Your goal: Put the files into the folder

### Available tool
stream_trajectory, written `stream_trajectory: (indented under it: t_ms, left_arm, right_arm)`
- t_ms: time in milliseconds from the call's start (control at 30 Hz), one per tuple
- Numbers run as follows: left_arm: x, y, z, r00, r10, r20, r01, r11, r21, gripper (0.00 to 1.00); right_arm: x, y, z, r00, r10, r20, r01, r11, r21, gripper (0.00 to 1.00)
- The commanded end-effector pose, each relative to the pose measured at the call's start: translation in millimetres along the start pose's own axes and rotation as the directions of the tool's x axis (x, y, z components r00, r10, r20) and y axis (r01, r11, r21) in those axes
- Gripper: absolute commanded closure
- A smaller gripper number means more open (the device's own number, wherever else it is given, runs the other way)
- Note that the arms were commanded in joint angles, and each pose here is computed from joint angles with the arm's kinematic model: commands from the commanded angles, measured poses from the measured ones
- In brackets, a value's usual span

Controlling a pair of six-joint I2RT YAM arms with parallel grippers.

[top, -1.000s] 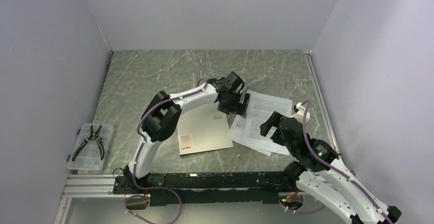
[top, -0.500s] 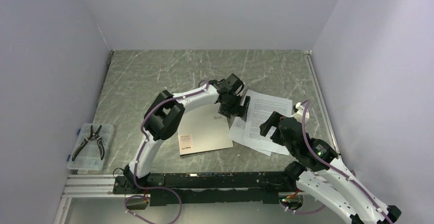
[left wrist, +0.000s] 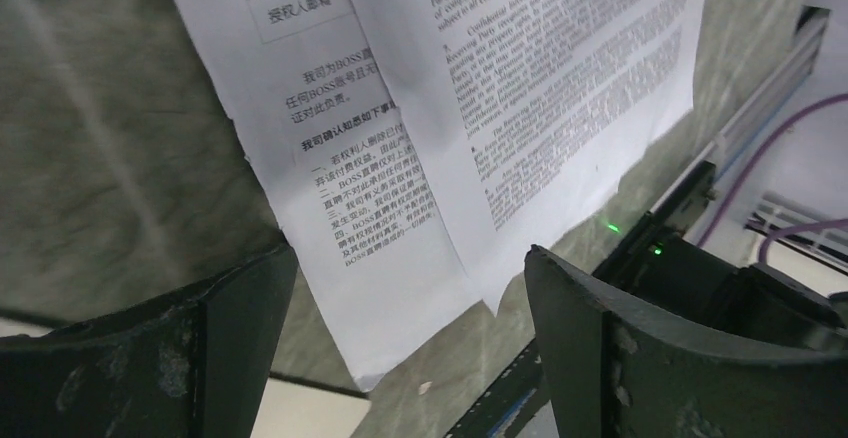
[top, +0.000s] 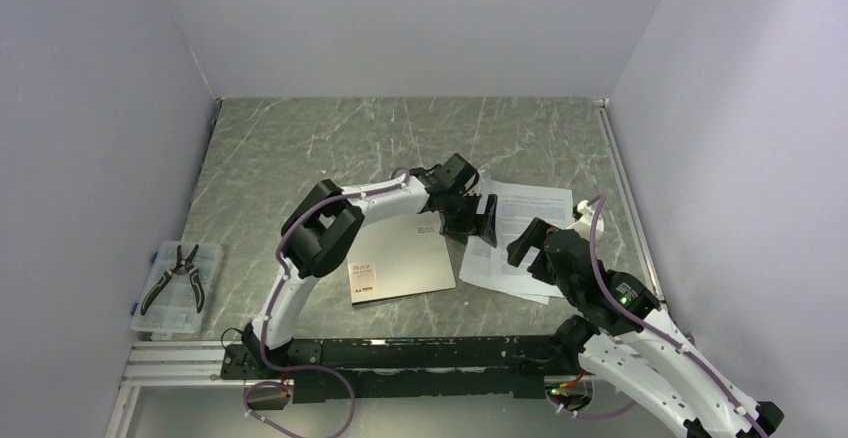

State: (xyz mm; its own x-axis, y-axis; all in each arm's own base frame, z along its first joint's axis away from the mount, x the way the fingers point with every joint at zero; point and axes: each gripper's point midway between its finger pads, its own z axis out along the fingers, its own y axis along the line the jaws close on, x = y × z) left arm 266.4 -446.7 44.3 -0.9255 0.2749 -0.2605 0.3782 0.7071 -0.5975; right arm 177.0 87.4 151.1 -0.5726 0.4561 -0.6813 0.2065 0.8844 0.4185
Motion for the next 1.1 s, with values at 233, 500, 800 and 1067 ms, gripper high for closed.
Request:
stream_trajectory:
  t_ms: [233,500,800,1067]
  left_arm:
    - [27.5,-22.3,37.8,0.996,-0.040,-0.075,0.046,0.996,0.081,0.08]
    - [3.4,-25.2,7.6,1.000,0.009,0.004,-0.009,1.000,0.029,0.09]
    - [-33.7,-11.7,-104.3,0.972,0.113,0.205,-0.073,0.979,-0.193,0.07]
    - [-16.6,37.8,-200.7,0.950,0.090,0.298,0.024,0.933,-0.360,0.07]
  right_arm:
    - [-12.3,2.6,-7.7,0.998,0.037,0.044,-0.036,0.999,-0.018,0.05]
    - [-15.5,8.2,-10.2,0.999,0.021,0.043,-0.020,0.999,-0.037,0.05]
    - [-25.5,27.0,-15.2,0.998,-0.017,0.058,0.023,0.993,-0.115,0.06]
    - [-0.4,70.6,5.8,0.986,-0.156,-0.059,0.136,0.956,-0.261,0.08]
